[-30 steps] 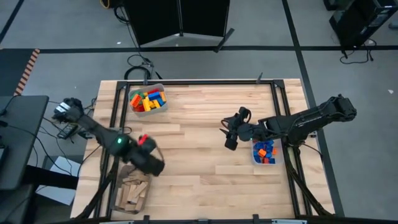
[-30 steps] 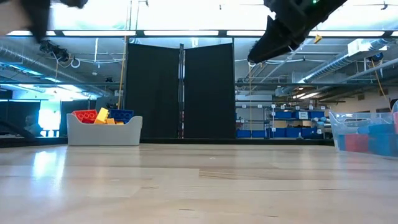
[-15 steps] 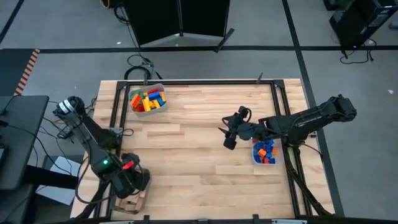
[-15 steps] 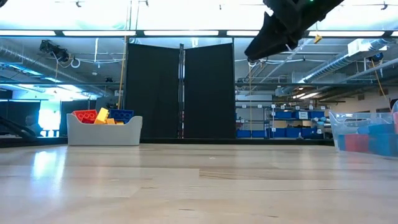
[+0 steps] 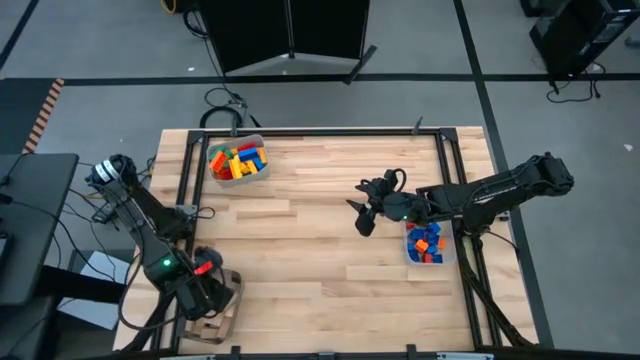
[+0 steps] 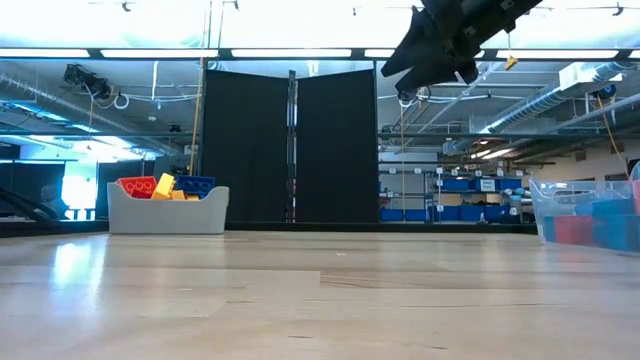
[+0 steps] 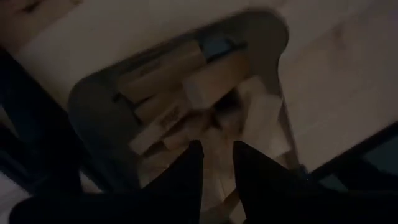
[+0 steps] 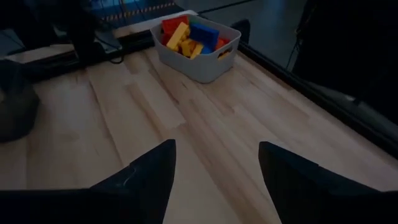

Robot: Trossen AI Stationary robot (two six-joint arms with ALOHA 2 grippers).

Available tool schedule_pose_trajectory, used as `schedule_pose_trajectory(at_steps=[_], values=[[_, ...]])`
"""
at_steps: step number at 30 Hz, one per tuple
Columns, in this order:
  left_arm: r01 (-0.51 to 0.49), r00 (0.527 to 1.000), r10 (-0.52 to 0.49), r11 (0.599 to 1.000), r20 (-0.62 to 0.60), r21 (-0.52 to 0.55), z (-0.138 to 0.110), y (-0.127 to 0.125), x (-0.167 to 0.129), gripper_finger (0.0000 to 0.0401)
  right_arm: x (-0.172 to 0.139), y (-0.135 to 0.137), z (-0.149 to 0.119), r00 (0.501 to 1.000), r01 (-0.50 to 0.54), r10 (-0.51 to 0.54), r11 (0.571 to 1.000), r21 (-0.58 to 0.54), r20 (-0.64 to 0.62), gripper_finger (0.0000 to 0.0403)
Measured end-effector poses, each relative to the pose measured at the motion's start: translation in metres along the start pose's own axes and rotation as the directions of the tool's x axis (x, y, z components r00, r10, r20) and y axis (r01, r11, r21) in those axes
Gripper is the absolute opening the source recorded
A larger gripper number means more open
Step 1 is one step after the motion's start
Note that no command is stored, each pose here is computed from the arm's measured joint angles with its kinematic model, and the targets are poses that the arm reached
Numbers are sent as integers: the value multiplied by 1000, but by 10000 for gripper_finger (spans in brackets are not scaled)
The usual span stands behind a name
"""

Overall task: Sort blocks by size
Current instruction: Return to Home Position

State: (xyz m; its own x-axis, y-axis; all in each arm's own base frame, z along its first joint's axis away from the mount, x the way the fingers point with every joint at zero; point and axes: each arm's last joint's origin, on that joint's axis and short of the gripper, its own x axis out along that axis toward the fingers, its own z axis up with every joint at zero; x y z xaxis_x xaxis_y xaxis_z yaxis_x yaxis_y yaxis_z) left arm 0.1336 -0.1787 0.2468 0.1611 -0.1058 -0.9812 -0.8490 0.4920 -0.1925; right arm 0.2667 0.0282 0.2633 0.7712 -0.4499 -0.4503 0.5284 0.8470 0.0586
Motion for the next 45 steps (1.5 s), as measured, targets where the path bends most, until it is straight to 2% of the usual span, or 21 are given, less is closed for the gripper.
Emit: schedule_pose_trajectory(at_steps=[4, 10, 15, 20, 24, 29, 31, 34, 38, 45], values=[[6, 999, -3, 997, -41, 74, -2, -1, 0, 96, 0, 1, 1, 1000, -5, 5, 1000, 9, 9, 241], [-40, 999, 45, 971, -17, 234, 1, 3, 0, 96, 0, 4, 8, 997, -41, 37, 998, 54, 71, 245], [-182, 983, 164, 909, 80, 375, 12, 14, -1, 96, -1, 6, 14, 991, -67, 56, 994, 87, 121, 248], [-315, 949, 256, 813, 185, 490, 22, 23, -4, 96, -1, 6, 14, 991, -68, 57, 994, 88, 122, 245], [-361, 929, 267, 799, 254, 481, 27, 25, -6, 96, -3, 9, 12, 989, -106, 97, 992, 75, 110, 247], [-445, 841, 155, 744, 519, 499, 37, 23, -9, 96, -6, 15, 10, 980, -187, 183, 982, 37, 80, 252], [-462, 807, 116, 735, 579, 497, 43, 22, -13, 96, -7, 17, 9, 976, -211, 208, 977, 35, 72, 252], [-481, 783, 83, 709, 617, 515, 55, 22, -19, 96, -9, 20, 8, 969, -242, 240, 970, 30, 61, 250], [-472, 750, -29, 677, 661, 565, 75, 18, -22, 97, -11, 23, 6, 964, -263, 261, 965, 25, 58, 248], [-363, 733, -255, 637, 630, 680, 121, 21, -11, 97, -14, 27, 5, 958, -284, 280, 957, 61, 62, 254]])
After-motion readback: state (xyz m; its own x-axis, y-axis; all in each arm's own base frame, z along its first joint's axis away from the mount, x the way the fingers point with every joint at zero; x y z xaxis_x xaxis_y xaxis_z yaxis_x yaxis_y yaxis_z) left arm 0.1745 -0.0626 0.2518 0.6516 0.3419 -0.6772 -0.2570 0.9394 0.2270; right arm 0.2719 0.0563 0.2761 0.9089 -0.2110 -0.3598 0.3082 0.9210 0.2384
